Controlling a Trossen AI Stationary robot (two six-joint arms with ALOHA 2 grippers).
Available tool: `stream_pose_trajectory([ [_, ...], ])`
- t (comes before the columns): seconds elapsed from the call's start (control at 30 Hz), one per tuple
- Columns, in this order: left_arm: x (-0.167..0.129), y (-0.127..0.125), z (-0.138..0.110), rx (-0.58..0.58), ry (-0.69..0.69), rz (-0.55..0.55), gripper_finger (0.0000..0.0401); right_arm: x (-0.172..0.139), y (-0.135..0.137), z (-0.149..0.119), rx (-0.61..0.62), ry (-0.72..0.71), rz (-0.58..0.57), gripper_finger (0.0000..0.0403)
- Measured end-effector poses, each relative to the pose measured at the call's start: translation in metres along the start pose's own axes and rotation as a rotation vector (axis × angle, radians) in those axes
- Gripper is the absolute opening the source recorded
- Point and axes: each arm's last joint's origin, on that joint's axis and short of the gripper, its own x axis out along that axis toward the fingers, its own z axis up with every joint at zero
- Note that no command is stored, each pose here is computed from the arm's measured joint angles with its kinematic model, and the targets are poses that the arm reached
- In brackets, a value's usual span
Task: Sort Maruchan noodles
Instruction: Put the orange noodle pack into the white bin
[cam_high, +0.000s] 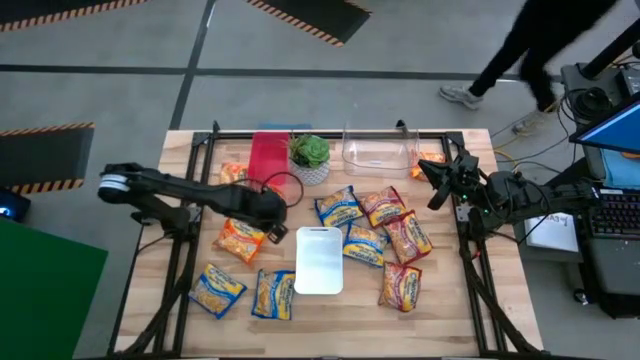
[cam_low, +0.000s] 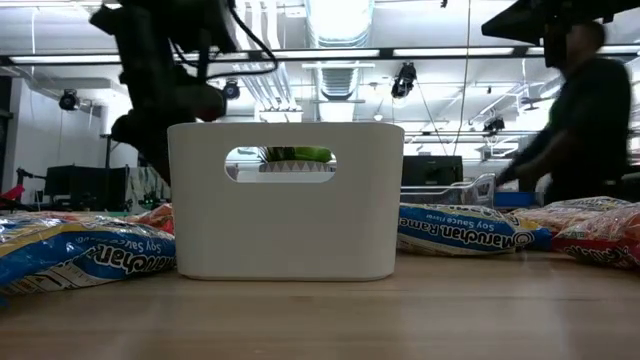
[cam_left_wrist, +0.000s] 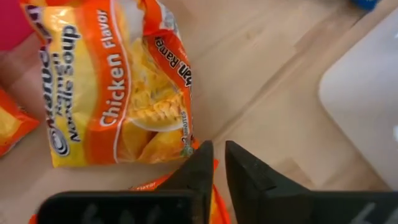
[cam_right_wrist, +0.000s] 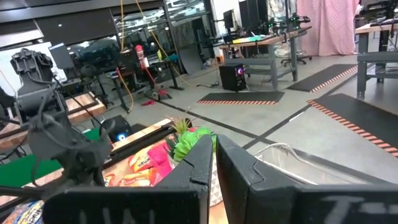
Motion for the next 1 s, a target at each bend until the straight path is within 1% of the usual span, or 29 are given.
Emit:
stream_pose_trajectory([
  [0.1,0.008,-0.004,0.003,0.020,0.013,0.072,0.0078,0.000,0.000,0.000,-0.002,0.002,0.000,0.0013],
  [0.2,0.013,-0.005,0.006,0.034,-0.016,0.165,0.0121,0.000,0.000,0.000,-0.004,0.002,0.000,0.0013],
  [0.3,0.019,-0.008,0.009,0.043,-0.049,0.214,0.0158,0.000,0.000,-0.001,-0.005,0.003,0.000,0.0013],
  [0.4,0.026,-0.010,0.010,0.072,-0.055,0.246,0.0183,0.000,0.000,-0.001,-0.016,0.004,-0.001,0.0013],
  [0.47,0.032,-0.010,0.010,0.084,-0.040,0.263,0.0192,0.000,0.000,-0.001,-0.020,0.005,-0.001,0.0013],
  [0.7,0.052,-0.013,0.007,0.110,-0.012,0.330,0.0196,0.000,0.000,-0.001,-0.023,0.005,-0.001,0.0013],
  [0.8,0.057,-0.013,0.006,0.121,-0.003,0.344,0.0191,0.000,0.000,-0.001,-0.023,0.005,-0.001,0.0013],
  [0.9,0.060,-0.013,0.005,0.128,0.005,0.352,0.0168,0.000,0.000,-0.001,-0.024,0.006,-0.001,0.0013],
  [1.0,0.060,-0.014,0.004,0.132,0.006,0.353,0.0124,0.000,0.000,-0.001,-0.026,0.006,-0.001,0.0013],
])
